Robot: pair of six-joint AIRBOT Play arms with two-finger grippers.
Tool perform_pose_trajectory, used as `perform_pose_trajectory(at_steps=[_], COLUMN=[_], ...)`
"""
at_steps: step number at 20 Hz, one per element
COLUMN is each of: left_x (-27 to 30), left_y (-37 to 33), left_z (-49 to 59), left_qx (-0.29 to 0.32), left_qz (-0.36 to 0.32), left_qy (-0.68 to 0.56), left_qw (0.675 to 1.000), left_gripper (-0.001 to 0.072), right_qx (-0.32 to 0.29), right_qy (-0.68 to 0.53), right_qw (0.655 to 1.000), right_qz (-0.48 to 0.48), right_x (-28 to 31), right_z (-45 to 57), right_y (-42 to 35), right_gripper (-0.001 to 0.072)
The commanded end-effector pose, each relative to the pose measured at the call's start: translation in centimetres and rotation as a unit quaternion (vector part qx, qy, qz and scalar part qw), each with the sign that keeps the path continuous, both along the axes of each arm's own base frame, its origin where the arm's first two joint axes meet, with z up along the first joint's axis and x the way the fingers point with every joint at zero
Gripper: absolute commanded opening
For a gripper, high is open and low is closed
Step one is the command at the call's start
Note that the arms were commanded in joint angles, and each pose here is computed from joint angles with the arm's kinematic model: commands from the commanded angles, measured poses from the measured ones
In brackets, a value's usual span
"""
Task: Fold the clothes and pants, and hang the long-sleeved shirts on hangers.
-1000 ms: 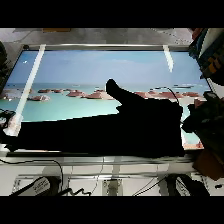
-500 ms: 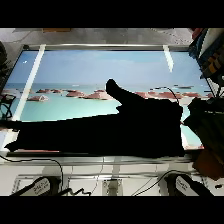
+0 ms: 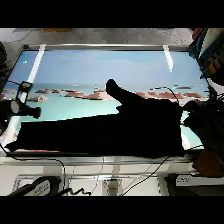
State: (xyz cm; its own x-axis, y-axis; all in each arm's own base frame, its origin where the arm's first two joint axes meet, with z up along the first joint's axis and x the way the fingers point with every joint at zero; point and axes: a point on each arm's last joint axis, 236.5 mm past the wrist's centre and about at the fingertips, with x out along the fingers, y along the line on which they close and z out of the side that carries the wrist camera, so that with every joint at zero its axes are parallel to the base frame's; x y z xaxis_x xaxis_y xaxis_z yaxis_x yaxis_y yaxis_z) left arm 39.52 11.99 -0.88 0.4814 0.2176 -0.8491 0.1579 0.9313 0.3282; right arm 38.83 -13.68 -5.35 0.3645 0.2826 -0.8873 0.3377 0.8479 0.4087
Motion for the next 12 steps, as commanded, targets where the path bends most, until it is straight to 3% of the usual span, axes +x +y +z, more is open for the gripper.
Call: perform_pose_trajectory(at_steps=[1,2,6,12], left_x=[2.2,2.8,4.7,6.0], left_y=[-5.5,-6.8,-12.0,-16.5], left_z=[0.4,0.5,0.4,0.2], left_qx=[-0.052,-0.067,-0.140,-0.164], left_qz=[-0.033,-0.038,-0.046,-0.076], left_qy=[-0.035,-0.045,-0.076,-0.097], left_qw=[0.998,0.996,0.986,0.979], left_gripper=[0.0679,0.0649,0.0646,0.0646], right_qx=[-0.010,-0.016,-0.008,0.065], right_qy=[0.019,0.036,0.046,-0.016], right_qw=[1.000,0.999,0.998,0.995], right_qz=[0.011,0.017,0.029,0.069], right_x=[1.2,1.1,2.1,4.5], right_z=[-2.9,-3.7,-5.6,-5.6], right_y=[-0.7,-0.9,-0.3,3.4], right_gripper=[0.0626,0.0626,0.0620,0.0555])
